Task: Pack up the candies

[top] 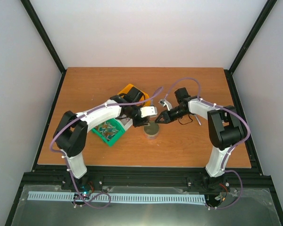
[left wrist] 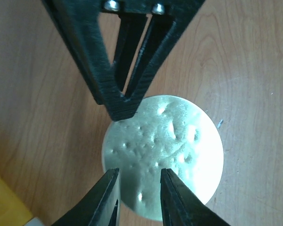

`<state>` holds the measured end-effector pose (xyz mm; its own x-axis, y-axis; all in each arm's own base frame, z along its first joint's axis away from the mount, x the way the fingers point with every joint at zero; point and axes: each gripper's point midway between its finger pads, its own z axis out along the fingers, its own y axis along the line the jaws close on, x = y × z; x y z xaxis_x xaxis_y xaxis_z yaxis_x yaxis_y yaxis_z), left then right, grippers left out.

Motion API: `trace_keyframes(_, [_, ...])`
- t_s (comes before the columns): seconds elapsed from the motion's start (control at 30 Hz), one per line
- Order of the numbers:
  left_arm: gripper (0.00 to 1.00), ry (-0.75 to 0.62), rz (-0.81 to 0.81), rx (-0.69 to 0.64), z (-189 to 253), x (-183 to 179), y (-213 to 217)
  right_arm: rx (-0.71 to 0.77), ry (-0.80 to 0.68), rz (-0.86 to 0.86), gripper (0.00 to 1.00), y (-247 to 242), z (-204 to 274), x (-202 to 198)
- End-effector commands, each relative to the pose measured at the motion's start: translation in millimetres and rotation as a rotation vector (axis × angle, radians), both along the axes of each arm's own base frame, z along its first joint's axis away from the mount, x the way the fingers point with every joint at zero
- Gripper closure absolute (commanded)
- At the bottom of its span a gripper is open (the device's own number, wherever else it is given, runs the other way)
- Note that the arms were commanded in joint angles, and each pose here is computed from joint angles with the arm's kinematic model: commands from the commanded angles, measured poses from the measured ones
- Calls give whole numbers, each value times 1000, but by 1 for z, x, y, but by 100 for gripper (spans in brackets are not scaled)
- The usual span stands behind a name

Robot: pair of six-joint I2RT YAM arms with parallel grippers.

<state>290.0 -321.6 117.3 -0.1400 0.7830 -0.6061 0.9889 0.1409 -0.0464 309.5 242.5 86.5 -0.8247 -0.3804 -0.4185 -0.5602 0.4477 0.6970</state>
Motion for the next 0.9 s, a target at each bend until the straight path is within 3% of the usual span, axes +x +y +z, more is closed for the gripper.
trace_keyframes(0.0, [76, -19, -12, 70, -33, 1, -2, -31, 26, 10, 76, 0, -23, -3])
trace_keyframes(0.17, [80, 7, -18, 182, -66, -11, 21, -66, 68, 22, 83, -6, -46, -14])
trace_keyframes(0.4, [80, 18, 13, 117, -37, -1, 12, -58, 37, 16, 86, -5, -35, -11])
trace_keyframes(0.47, [76, 13, 22, 103, -28, 4, 9, -37, 16, 26, 83, -4, -27, -9])
trace_keyframes(0.57, [60, -24, 45, 42, -2, 10, 4, 39, -105, 4, 61, -5, 6, 3])
trace_keyframes(0.67, [22, -43, 75, -21, 24, 15, 1, 71, -268, -14, 39, -9, 44, 19])
trace_keyframes(0.73, [2, -63, 113, -60, 41, 21, 0, 72, -360, -17, 28, -11, 64, 28])
trace_keyframes(0.87, [0, -114, 202, -113, 74, 35, 5, 40, -564, -37, 19, -21, 95, 41])
